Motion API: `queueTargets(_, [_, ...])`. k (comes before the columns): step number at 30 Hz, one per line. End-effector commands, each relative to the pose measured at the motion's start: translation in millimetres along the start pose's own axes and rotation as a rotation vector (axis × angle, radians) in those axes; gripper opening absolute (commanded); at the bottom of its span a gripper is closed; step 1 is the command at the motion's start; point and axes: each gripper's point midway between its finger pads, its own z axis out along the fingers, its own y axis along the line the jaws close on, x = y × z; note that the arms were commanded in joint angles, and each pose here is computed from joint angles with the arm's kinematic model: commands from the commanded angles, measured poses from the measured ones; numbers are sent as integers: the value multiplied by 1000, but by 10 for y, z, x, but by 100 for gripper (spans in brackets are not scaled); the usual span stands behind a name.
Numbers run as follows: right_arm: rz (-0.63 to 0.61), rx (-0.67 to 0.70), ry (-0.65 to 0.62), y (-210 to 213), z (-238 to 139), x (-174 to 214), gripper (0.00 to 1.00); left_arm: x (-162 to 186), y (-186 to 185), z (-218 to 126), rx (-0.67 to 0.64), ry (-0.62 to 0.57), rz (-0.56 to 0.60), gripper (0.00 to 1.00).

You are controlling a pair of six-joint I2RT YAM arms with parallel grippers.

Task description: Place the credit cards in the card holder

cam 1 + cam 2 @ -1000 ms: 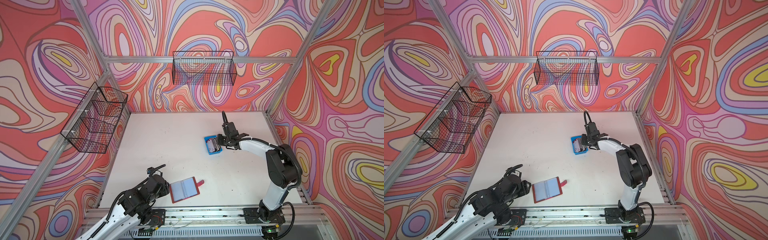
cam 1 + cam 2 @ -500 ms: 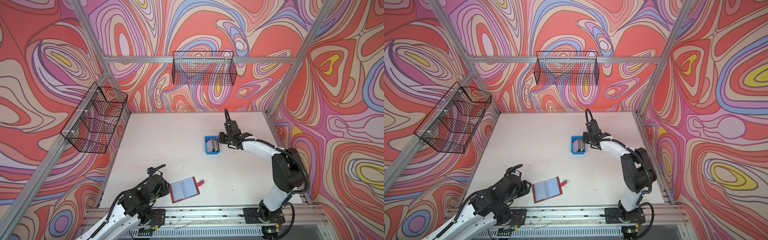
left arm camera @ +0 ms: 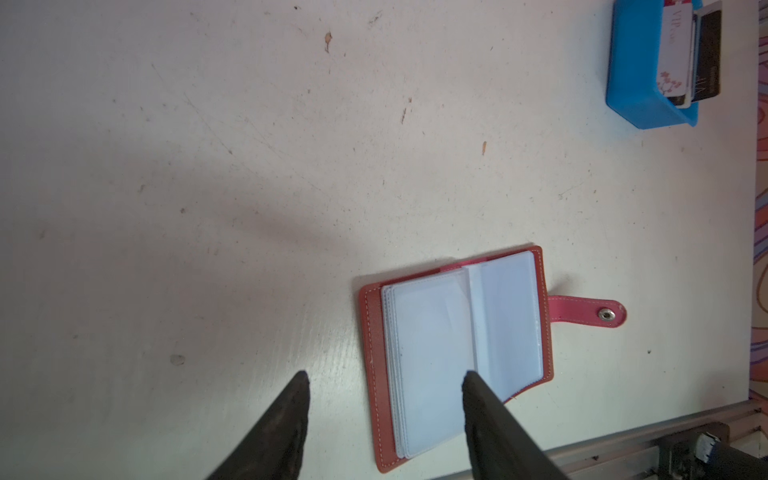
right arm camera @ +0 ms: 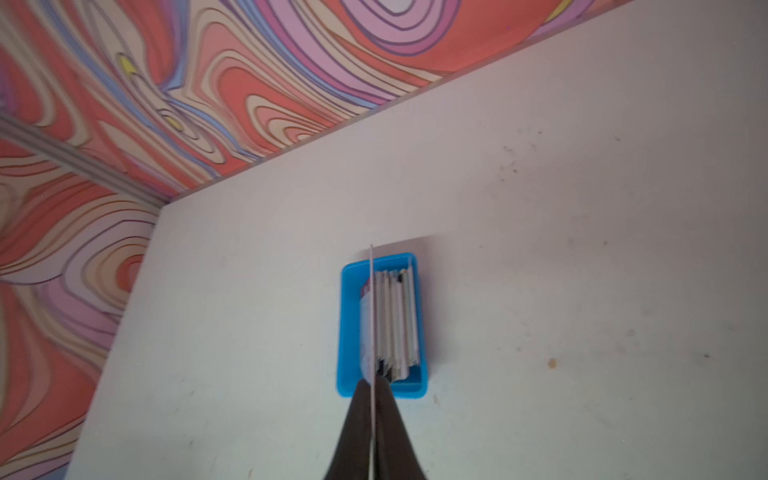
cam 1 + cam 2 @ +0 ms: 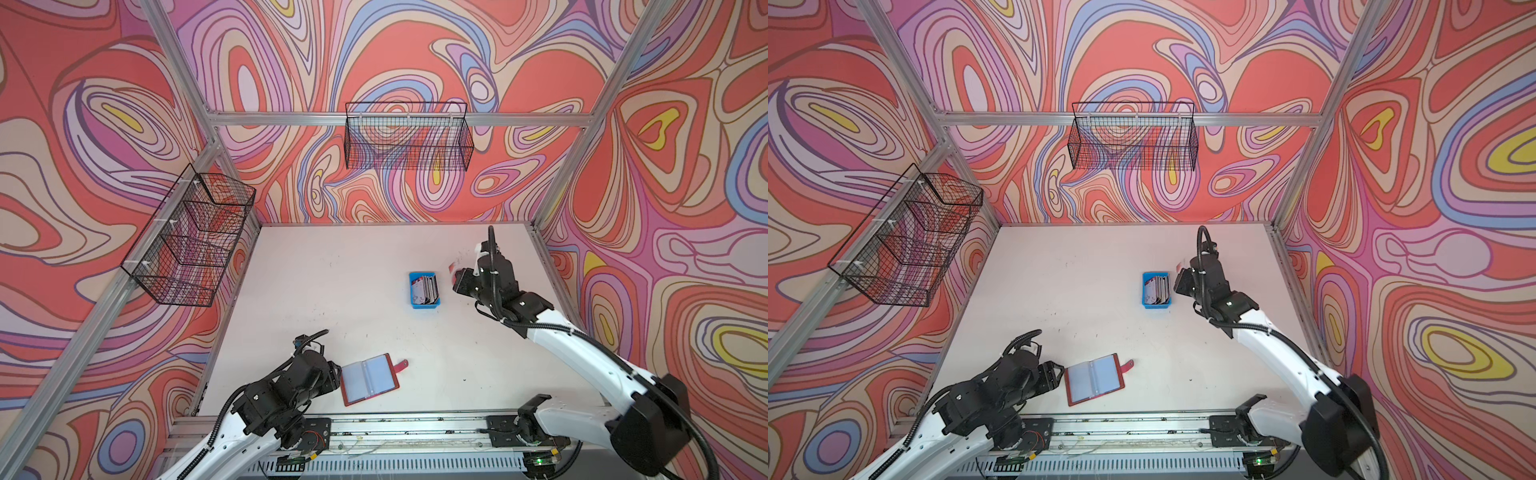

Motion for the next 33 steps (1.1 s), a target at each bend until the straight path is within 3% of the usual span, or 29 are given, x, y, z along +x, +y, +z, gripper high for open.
queueTargets(1, [63,-102,1,331,-209,382,0,-7,57,-96,-7,-12,-49,60])
queueTargets(7, [103,-293,44,759,-391,1332,0,48,84,-140,48,-13,-132,61])
queueTargets(16, [83,-398,176,1170,-317,2316,0,175,7,-80,93,56,-167,60])
queueTargets(25, [94,-386,220,1174,-97,2686,0,334,-86,142,92,153,-161,61])
queueTargets(33, [125,-408,263,1152,34,2942,0,323,-92,192,91,145,-167,61])
